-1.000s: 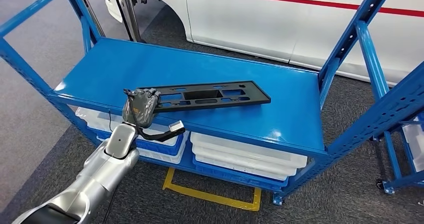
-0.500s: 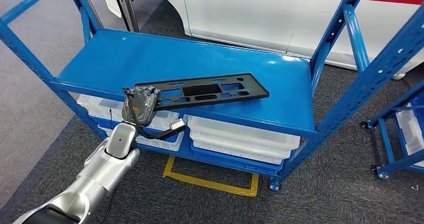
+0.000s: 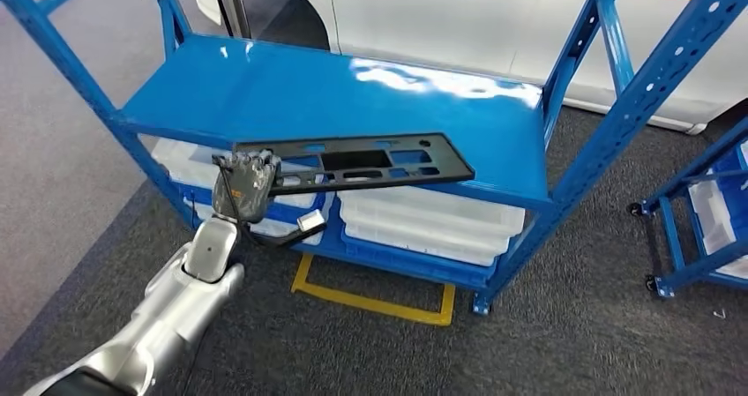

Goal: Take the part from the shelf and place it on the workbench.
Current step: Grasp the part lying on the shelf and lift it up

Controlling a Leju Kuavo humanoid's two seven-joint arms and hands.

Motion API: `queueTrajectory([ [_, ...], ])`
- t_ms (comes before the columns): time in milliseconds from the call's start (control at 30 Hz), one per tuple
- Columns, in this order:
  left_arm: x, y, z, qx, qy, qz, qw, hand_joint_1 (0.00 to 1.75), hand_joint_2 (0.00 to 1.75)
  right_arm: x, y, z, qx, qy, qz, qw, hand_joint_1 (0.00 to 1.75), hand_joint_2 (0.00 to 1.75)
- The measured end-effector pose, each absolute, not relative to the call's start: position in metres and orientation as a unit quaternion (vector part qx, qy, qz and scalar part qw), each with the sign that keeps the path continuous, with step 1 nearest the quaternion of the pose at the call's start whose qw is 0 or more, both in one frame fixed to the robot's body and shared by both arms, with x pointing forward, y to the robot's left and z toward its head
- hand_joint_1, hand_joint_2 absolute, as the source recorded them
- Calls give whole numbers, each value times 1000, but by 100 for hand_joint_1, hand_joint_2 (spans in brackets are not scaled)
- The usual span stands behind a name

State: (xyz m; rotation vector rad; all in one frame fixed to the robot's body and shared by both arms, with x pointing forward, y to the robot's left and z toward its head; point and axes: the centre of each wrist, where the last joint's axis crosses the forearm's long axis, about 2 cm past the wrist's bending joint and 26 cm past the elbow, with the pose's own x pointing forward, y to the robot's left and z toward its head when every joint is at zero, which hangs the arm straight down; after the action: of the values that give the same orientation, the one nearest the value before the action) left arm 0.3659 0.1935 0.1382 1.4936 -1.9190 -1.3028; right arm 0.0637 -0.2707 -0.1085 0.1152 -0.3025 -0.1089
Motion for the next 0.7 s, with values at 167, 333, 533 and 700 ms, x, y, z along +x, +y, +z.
queueTrajectory([
  [167, 365, 192, 141, 535, -684, -461, 183, 175, 175, 62, -271, -109, 57, -149, -54, 986, 0, 0],
  [333, 363, 192, 139, 535, -685, -460, 183, 175, 175, 64, -272, -108, 57, -151, -54, 985, 0, 0],
  [533, 363, 193, 141, 536, -686, -457, 181, 175, 175, 66, -274, -108, 55, -153, -54, 985, 0, 0],
  [700, 362, 195, 140, 537, -684, -459, 181, 175, 175, 66, -274, -108, 55, -153, -54, 985, 0, 0],
])
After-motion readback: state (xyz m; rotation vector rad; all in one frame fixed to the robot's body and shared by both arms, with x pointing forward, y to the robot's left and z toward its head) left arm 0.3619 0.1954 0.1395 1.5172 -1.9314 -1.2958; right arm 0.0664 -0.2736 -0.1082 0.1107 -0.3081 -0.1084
